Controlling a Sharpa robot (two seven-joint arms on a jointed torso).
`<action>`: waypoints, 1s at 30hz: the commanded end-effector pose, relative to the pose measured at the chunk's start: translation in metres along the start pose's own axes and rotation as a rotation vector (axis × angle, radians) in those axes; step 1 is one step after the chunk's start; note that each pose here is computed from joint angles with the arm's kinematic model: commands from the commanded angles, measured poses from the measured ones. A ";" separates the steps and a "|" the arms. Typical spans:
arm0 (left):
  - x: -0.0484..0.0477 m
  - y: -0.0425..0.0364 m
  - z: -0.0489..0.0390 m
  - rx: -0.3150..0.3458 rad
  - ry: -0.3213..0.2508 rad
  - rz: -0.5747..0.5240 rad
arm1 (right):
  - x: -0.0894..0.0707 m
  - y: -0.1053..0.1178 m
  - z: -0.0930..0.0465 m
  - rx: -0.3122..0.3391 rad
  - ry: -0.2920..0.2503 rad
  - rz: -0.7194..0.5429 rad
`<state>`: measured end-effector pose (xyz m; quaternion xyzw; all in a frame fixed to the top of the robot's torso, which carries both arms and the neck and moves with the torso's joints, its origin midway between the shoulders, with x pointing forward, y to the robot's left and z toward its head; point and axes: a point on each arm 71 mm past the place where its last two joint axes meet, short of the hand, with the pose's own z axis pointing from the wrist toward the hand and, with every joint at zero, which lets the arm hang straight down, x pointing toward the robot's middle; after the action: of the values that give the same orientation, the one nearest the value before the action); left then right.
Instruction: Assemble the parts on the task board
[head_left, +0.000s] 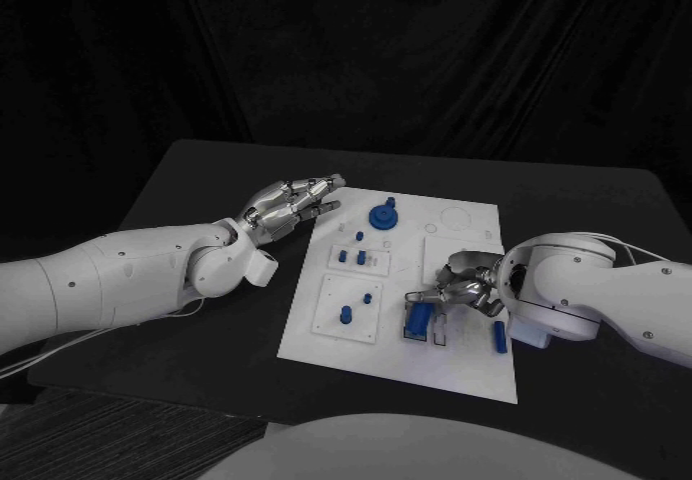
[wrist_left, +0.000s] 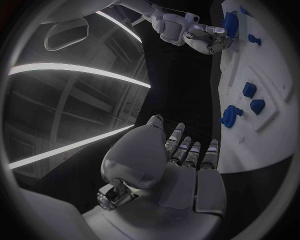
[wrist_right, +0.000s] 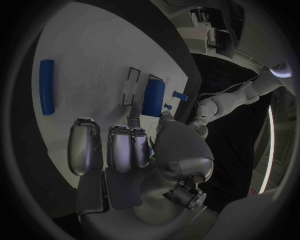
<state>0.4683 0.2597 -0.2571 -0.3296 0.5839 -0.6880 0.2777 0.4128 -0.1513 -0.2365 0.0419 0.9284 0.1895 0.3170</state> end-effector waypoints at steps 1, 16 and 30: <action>0.0017 -0.0005 0.0004 0.016 0.010 -0.016 | 0.001 -0.001 0.000 0.013 -0.002 -0.005; 0.0021 0.0002 0.0004 0.010 0.015 -0.020 | 0.002 0.000 0.000 0.014 0.005 -0.053; 0.0013 0.0002 -0.0009 0.007 0.015 -0.022 | -0.014 0.005 -0.019 -0.177 -0.296 -0.052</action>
<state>0.4676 0.2603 -0.2579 -0.3301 0.5855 -0.6884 0.2727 0.4076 -0.1606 -0.2248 0.0321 0.8996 0.2128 0.3801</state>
